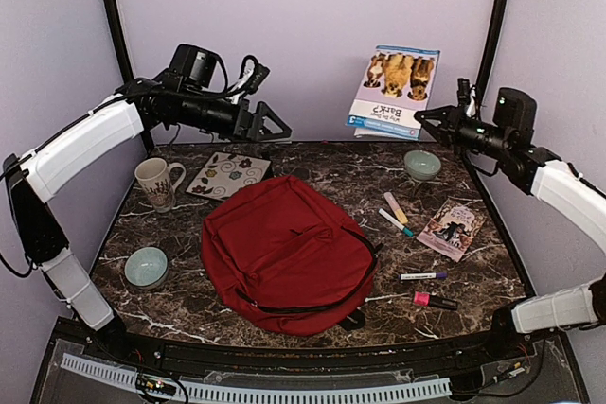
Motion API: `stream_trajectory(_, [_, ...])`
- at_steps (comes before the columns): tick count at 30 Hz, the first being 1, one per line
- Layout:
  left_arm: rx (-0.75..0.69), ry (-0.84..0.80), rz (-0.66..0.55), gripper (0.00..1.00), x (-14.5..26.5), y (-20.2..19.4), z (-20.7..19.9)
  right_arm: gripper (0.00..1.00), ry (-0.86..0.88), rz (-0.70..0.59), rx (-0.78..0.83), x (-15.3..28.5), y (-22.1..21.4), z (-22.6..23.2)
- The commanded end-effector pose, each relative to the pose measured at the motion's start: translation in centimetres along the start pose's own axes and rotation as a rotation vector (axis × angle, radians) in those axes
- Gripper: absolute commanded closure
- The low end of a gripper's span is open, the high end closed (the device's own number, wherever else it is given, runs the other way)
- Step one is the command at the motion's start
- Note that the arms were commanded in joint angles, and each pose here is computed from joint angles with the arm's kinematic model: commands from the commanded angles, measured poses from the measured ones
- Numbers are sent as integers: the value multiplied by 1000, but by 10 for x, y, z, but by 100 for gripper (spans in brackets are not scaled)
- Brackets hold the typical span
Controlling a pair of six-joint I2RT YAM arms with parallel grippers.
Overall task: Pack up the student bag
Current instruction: Pass from the right arm to the left
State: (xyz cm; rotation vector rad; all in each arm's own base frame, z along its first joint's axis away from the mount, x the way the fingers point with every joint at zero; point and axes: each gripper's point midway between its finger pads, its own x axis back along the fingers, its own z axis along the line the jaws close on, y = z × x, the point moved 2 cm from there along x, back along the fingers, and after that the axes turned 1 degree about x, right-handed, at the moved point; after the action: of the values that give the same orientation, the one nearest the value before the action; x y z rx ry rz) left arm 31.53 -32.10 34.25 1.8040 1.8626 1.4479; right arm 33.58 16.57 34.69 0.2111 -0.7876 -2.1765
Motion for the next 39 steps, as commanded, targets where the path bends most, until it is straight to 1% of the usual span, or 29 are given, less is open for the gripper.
stream_trajectory(1, [-60, -317, -94, 13, 41, 24, -53, 100, 89, 128, 302, -23, -16, 39])
stream_trajectory(3, [-107, -299, -104, 11, 43, 26, -51, 100, 65, 236, 398, -36, -37, 42])
stream_trajectory(5, [-114, -271, -93, 11, 40, 23, -46, 100, 34, 333, 470, -47, -60, 37])
stream_trajectory(9, [-110, -217, -54, 14, 32, 5, -31, 100, -28, 492, 581, -62, -107, 29])
stream_trajectory(10, [-125, -187, -55, 16, 32, 0, -25, 100, -35, 525, 609, -63, -118, 27])
stream_trajectory(11, [-150, -153, -57, 20, 30, -8, -18, 100, -28, 561, 637, -65, -130, 28])
stream_trajectory(12, [-167, -72, -77, 22, 30, -15, -5, 100, -25, 598, 664, -66, -141, 27])
stream_trajectory(13, [-206, -12, -120, 22, 39, -18, -1, 100, -24, 630, 691, -67, -152, 27])
stream_trajectory(14, [-237, 28, -143, 22, 43, -25, 5, 100, -26, 657, 714, -67, -161, 26])
stream_trajectory(16, [-312, 52, -198, 22, 53, -39, 4, 100, -14, 704, 749, -67, -177, 26])
stream_trajectory(18, [-386, 20, -242, 21, 62, -54, -3, 100, 11, 730, 786, -68, -190, 29])
stream_trajectory(19, [-414, -5, -246, 21, 64, -64, -6, 100, 28, 736, 820, -69, -194, 32])
stream_trajectory(23, [-476, -54, -235, 23, 68, -88, -12, 100, 122, 752, 1032, -67, -217, 46])
stream_trajectory(25, [-502, -80, -225, 24, 69, -90, -17, 100, 153, 766, 1087, -66, -227, 49])
stream_trajectory(30, [-545, -74, -198, 26, 65, -85, -16, 100, 177, 777, 1151, -71, -241, 53])
stream_trajectory(34, [-576, -115, -144, 28, 61, -90, -19, 100, 175, 740, 1182, -75, -240, 58])
stream_trajectory(35, [-579, -152, -136, 28, 62, -93, -24, 100, 175, 731, 1188, -76, -240, 59])
stream_trajectory(39, [-583, -156, -134, 28, 58, -95, -21, 100, 179, 697, 1217, -75, -237, 63])
